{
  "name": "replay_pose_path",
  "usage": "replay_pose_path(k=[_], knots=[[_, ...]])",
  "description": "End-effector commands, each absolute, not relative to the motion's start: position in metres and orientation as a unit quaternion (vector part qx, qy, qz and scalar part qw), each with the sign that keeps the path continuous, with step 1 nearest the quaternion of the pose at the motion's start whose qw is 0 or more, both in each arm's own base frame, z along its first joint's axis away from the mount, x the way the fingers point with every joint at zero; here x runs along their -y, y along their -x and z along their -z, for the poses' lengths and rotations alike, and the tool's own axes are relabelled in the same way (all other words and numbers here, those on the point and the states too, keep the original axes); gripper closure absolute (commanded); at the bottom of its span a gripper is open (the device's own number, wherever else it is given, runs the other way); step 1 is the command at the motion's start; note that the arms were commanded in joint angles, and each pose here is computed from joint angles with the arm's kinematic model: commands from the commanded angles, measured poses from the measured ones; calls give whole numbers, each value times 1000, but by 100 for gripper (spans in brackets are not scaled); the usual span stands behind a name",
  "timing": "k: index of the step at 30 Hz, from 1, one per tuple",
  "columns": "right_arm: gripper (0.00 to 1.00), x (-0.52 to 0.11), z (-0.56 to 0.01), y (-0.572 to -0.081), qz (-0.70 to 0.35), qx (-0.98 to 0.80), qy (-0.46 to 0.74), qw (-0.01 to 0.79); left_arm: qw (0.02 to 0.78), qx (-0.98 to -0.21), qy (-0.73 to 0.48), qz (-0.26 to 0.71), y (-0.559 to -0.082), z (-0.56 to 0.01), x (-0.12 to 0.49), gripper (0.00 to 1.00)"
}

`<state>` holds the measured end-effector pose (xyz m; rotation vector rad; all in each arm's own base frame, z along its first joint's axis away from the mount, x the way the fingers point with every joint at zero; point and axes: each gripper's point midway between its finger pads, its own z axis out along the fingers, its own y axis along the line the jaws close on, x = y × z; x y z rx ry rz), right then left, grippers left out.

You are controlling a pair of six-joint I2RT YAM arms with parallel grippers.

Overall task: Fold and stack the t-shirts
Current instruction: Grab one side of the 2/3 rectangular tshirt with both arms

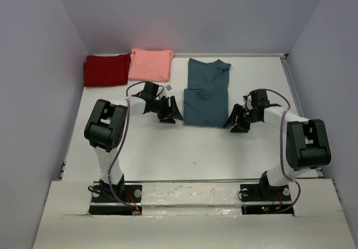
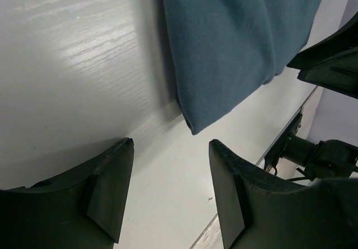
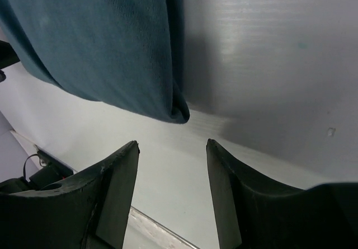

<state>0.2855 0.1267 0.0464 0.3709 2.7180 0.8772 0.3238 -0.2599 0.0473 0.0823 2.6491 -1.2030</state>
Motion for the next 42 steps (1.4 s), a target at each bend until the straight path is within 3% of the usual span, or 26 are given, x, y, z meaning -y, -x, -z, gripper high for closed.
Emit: replay_pose_path(k=[1,10,12,15,16,19,40,42], knots=[[44,-128,-62,-319,-317,-925,-102,182,141,-895,-39,422,-342,-60,268,35],[50,-131,-58,-335,-320,-925,-96,181,146,-892,-41,426,-344,-65,269,35],[56,-131,-56,-338,-321,-925,-94,181,145,-893,-40,425,-343,-65,269,35],[72,-132,-52,-339,-324,-925,-94,174,144,-894,-39,424,-343,-63,268,35],[86,-133,-53,-339,-325,-925,-94,175,144,-894,-39,424,-343,-63,268,35],[100,-133,-52,-337,-325,-925,-94,173,142,-894,-39,424,-343,-62,269,35],[99,-132,-47,-336,-321,-927,-98,165,111,-889,-43,443,-337,-60,290,36],[99,-132,-47,-335,-321,-927,-97,165,115,-886,-51,447,-335,-62,296,40]])
